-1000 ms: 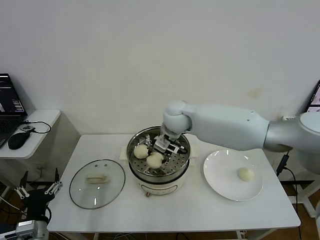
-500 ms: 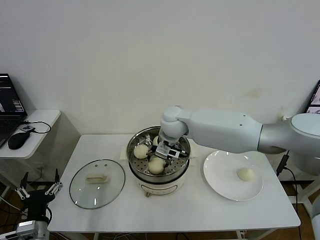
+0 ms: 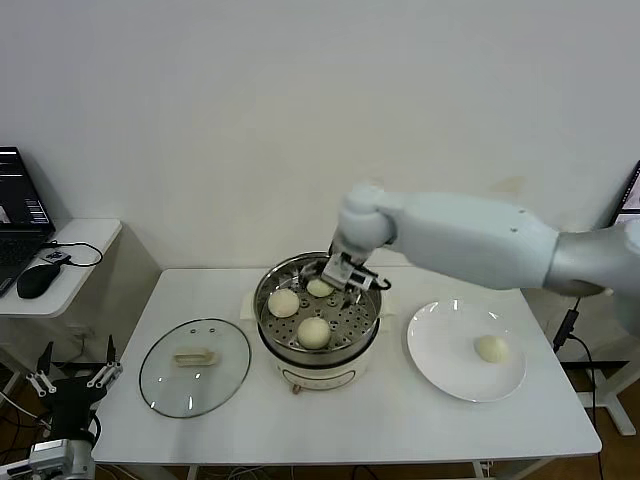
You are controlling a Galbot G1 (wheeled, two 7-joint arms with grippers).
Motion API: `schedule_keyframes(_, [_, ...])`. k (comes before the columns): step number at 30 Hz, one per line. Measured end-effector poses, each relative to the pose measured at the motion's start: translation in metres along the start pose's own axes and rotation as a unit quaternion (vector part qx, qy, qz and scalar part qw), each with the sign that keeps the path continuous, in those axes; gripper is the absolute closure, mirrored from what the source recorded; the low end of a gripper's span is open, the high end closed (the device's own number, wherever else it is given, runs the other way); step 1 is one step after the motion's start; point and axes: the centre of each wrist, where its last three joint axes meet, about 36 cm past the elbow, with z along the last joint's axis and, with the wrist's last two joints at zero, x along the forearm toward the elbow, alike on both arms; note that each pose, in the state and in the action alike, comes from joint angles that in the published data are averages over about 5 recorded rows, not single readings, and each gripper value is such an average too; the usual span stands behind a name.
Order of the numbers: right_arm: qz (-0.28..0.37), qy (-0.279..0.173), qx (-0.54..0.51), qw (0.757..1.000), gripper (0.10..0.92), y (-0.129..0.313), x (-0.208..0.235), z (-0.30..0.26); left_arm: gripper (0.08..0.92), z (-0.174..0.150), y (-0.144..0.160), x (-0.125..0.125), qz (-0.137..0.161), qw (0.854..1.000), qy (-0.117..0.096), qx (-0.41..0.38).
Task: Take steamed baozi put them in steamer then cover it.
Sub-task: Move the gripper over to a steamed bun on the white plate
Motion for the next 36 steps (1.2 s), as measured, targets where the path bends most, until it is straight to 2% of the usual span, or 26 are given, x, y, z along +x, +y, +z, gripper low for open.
schedule_keyframes(7, [0.021,0.031,-0.15,0.988,0.199,0.056,0.036,0.036,0.177,-0.003,-0.002,-0.003,0.009,1.0,-0.006,-0.004])
schedule_keyframes(16, [0.007,0.059,-0.285,0.957,0.199,0.163,0.057,0.078,0.177,-0.005,-0.01,-0.004,0.023,1.0,-0.011,-0.007])
schedule_keyframes(26, [-0.028,0.072,-0.357,0.931,0.199,0.267,0.035,0.108,0.177,-0.002,-0.015,-0.003,0.031,0.999,-0.006,-0.014])
schedule_keyframes(36, [-0.061,0.099,-0.398,0.91,0.199,0.332,0.004,0.13,0.177,0.004,-0.014,-0.003,0.029,0.999,0.003,-0.018])
